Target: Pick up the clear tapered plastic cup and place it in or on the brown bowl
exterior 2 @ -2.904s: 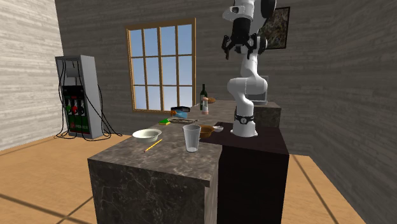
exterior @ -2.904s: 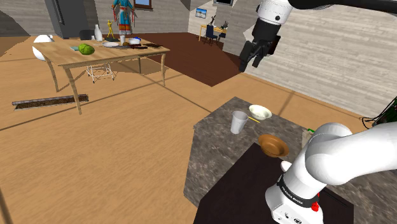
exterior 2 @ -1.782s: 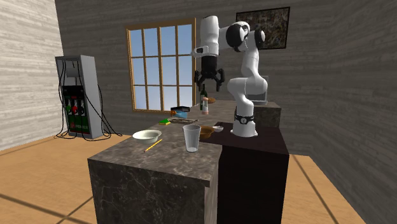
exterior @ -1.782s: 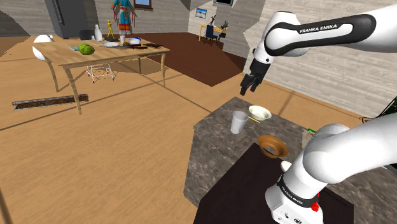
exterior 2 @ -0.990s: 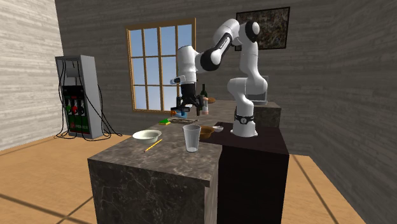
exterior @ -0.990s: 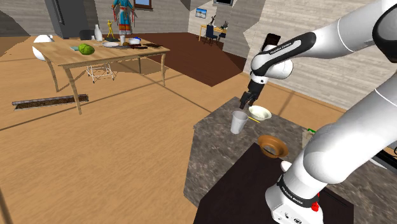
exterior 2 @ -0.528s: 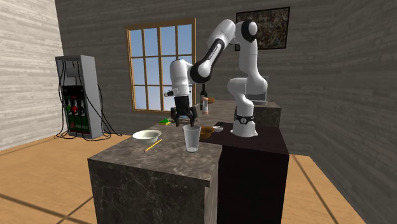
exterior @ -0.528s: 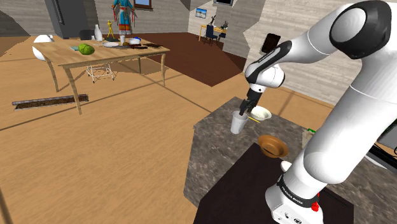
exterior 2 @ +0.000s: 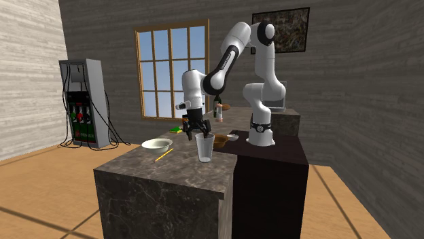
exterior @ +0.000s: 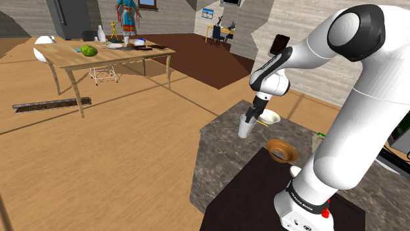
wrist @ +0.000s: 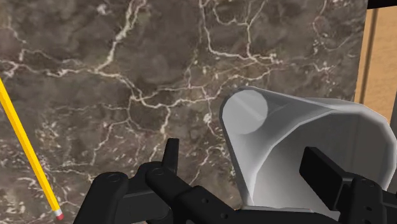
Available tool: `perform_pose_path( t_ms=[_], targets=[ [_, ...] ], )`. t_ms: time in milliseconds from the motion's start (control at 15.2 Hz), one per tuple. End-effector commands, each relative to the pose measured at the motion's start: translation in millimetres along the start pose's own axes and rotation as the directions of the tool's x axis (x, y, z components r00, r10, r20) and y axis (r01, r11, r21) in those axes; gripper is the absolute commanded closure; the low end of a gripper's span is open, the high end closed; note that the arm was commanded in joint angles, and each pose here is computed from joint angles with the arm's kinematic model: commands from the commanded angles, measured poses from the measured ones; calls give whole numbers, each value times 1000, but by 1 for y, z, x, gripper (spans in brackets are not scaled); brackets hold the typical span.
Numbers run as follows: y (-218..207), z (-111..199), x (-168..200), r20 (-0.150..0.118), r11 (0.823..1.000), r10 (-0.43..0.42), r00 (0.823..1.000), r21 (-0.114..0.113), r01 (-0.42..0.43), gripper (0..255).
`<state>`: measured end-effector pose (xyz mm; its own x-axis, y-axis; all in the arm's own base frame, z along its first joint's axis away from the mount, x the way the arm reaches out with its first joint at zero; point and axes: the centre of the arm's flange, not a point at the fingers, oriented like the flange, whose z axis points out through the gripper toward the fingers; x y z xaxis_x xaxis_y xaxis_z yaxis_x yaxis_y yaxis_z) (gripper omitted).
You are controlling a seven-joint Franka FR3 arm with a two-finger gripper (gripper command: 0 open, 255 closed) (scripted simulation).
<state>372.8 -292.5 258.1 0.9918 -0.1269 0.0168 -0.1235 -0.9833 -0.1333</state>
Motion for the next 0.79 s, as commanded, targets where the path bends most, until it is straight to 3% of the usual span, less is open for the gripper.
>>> perform_pose_path(
  t_ms=[0,198,264,726],
  targets=[
    [0,1,0,0,1000,0,1000,0,0,0],
    [0,1,0,0,1000,0,1000,0,0,0],
    [0,1,0,0,1000,0,1000,0,0,255],
    [0,1,0,0,1000,0,1000,0,0,255]
  ],
)
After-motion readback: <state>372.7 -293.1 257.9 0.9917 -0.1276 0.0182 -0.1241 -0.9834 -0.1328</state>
